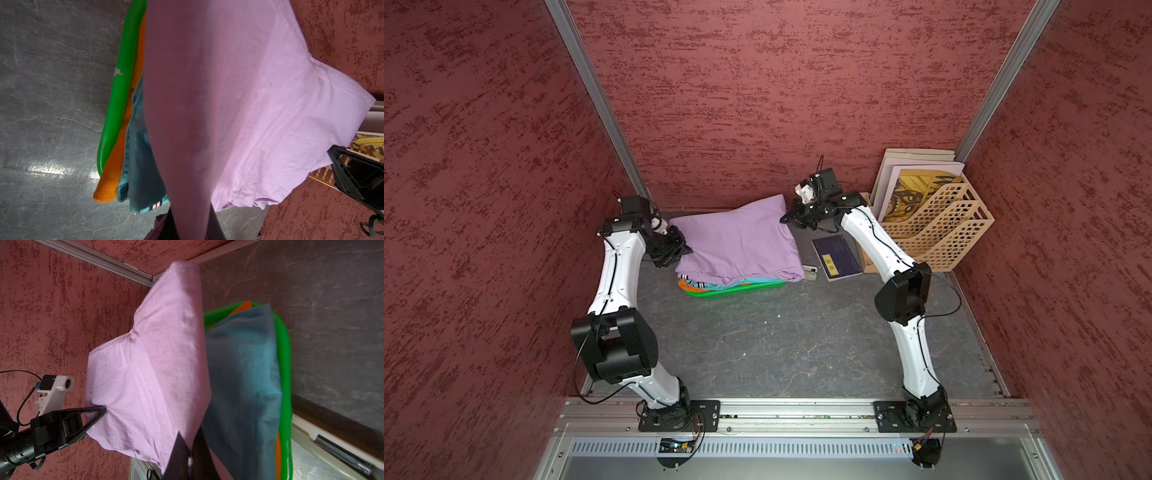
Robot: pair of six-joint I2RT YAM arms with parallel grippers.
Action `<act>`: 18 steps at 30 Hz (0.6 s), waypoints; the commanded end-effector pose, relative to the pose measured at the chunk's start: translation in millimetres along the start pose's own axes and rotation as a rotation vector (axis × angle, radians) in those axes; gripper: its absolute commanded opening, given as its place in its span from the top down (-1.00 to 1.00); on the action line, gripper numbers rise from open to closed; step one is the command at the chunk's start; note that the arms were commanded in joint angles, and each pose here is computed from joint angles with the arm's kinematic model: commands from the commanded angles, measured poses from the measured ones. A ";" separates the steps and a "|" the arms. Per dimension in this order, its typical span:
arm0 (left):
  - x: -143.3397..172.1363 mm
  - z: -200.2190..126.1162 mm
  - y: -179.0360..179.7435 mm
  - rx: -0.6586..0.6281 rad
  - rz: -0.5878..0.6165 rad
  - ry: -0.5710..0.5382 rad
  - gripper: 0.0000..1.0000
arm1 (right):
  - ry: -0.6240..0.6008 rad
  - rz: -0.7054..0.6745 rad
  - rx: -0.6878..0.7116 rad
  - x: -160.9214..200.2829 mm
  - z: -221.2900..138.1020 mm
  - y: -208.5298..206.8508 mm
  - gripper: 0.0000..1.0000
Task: Put the folded long pants in the basket
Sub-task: Place the long pant in the basket.
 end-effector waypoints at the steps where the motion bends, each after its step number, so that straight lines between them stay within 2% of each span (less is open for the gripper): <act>1: -18.2 10.5 -2.6 0.048 0.005 -0.024 1.00 | -0.016 0.005 0.018 -7.3 11.8 -11.4 1.00; 8: -20.0 47.6 11.4 0.049 -0.015 0.047 1.00 | -0.013 0.025 0.098 -4.8 32.9 -43.5 1.00; 9: -19.9 50.1 14.0 0.044 -0.020 0.050 0.93 | -0.010 0.027 0.097 -3.9 35.5 -46.4 1.00; 11: -18.9 51.7 15.8 0.046 -0.019 0.048 0.93 | -0.003 0.029 0.101 -1.5 37.7 -50.3 1.00; 12: -18.6 50.9 15.0 0.051 -0.015 0.045 0.85 | -0.002 0.029 0.104 -1.0 37.1 -52.0 1.00; 16: -18.8 44.2 16.5 0.036 -0.012 0.025 -0.01 | -0.015 0.022 0.090 -3.7 29.3 -47.3 0.97; 18: -21.4 32.0 14.6 0.035 -0.001 -0.020 -0.30 | -0.031 0.005 0.078 -7.9 20.3 -39.9 0.54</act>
Point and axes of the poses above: each gripper's point midway between its finger pads, its own z axis out along the fingers, its own y axis along the line the jaws close on, x = y × z, the point moved 2 cm from there along -z, back along the fingers, and after that the axes turned 9 degrees about -z, right-handed, at the moved point
